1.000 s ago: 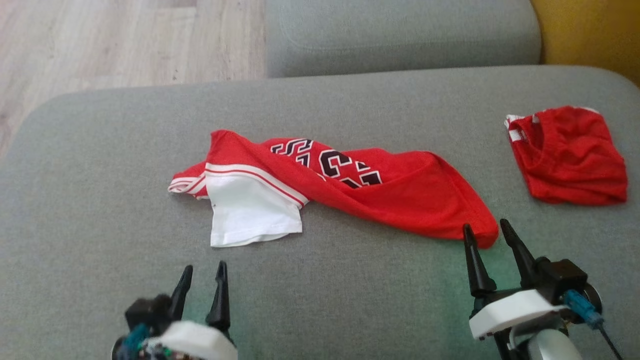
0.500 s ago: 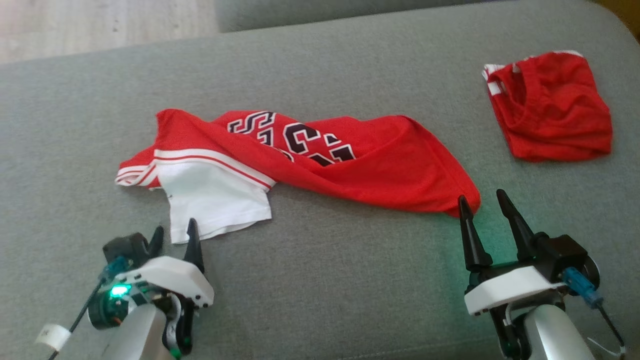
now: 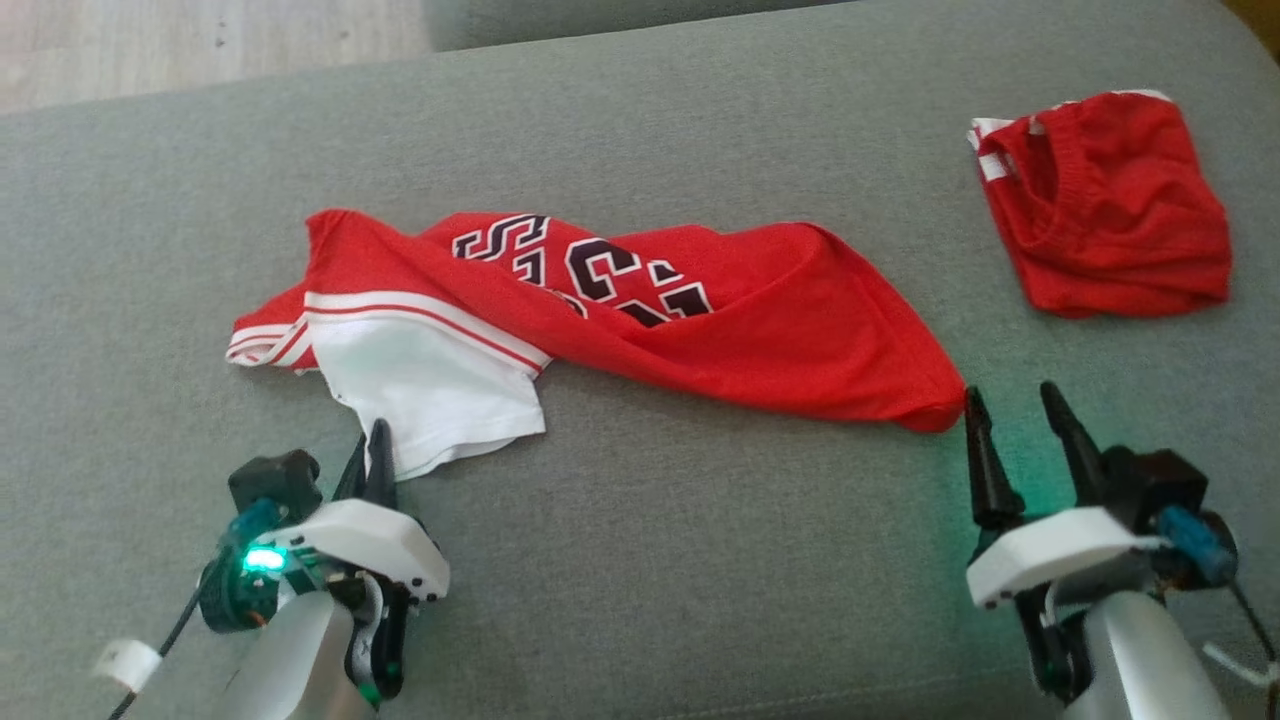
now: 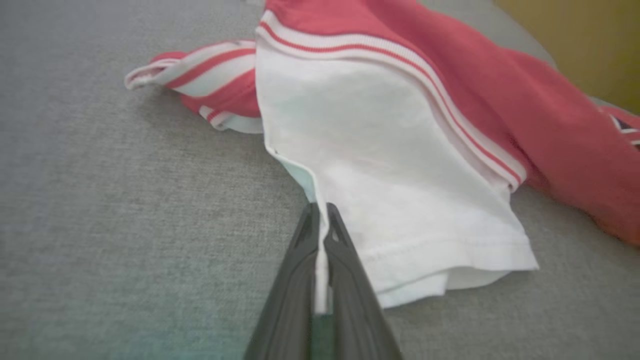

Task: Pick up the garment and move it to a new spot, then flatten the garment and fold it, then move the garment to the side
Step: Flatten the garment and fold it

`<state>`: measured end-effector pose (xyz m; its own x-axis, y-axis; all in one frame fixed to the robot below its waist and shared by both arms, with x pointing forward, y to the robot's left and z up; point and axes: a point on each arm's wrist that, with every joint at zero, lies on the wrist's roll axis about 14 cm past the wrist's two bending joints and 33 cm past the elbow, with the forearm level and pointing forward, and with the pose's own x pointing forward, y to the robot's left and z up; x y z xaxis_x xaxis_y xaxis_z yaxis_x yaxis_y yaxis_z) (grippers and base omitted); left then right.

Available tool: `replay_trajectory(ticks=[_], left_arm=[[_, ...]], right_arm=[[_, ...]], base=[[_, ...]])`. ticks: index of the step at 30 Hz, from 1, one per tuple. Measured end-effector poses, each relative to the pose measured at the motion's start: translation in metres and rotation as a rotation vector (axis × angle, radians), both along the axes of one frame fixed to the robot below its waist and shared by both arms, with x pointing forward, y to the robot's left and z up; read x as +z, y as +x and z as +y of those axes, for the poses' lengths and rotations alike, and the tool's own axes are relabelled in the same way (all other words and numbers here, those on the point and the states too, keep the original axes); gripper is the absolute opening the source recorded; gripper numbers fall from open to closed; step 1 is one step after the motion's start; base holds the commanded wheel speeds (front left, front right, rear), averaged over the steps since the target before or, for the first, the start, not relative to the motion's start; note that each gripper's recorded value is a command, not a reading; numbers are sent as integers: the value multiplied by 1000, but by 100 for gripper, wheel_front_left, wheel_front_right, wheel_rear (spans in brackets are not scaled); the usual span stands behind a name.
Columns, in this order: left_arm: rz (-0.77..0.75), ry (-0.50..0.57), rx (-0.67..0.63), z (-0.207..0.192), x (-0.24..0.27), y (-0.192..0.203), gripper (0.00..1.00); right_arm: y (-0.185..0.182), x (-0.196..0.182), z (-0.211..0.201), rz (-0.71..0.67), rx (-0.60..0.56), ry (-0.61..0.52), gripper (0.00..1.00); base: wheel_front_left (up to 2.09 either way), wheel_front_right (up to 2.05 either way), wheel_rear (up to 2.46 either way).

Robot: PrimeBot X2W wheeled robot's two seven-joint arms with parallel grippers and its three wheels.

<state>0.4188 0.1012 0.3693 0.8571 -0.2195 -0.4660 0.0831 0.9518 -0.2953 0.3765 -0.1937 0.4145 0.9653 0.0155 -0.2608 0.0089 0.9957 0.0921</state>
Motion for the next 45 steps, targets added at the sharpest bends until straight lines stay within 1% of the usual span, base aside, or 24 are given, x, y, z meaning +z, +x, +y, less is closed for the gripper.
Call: replay_trajectory(ticks=[5,11,18,20,23,24,29,32,36,37,39,40,41,42,45], left_arm=[[-51,-8,28,9,10,-1,0],[-67,-14,56,18,15,-11,0],[-79,-16,68,21,20,-18,0],[-87,-18,68,21,23,-17,0],[-98,-20,71,21,27,-17,0],[-98,-21,71,20,27,-18,0],[-91,-20,71,20,26,-20,0],[-97,-18,68,20,27,-18,0],[-89,-21,69,21,25,-17,0],[-88,-22,70,21,25,-18,0],[-88,-15,78,24,25,-18,0],[-89,-15,78,24,25,-18,0],[-92,-15,78,24,26,-18,0],[-96,-15,78,24,27,-17,0],[-124,-24,81,24,36,-16,0]], right_arm=[[18,-6,5,34,18,6,100],[21,-31,26,156,86,5,100],[22,-33,34,166,107,12,99],[18,-34,35,171,105,20,93],[9,-39,35,193,102,29,80],[6,-41,35,201,100,34,80],[2,-44,36,213,101,45,58],[3,-44,36,214,101,45,59],[11,-41,38,204,111,41,57],[13,-40,39,199,113,40,54],[16,-38,41,193,117,40,40],[16,-38,41,191,118,40,25],[16,-37,41,183,117,40,14],[17,-34,40,171,116,40,0],[22,-21,38,113,106,42,0]], base=[[0,0,0],[0,0,0],[0,0,0],[0,0,0],[0,0,0],[0,0,0],[0,0,0],[0,0,0],[0,0,0],[0,0,0],[0,0,0],[0,0,0],[0,0,0],[0,0,0],[0,0,0]])
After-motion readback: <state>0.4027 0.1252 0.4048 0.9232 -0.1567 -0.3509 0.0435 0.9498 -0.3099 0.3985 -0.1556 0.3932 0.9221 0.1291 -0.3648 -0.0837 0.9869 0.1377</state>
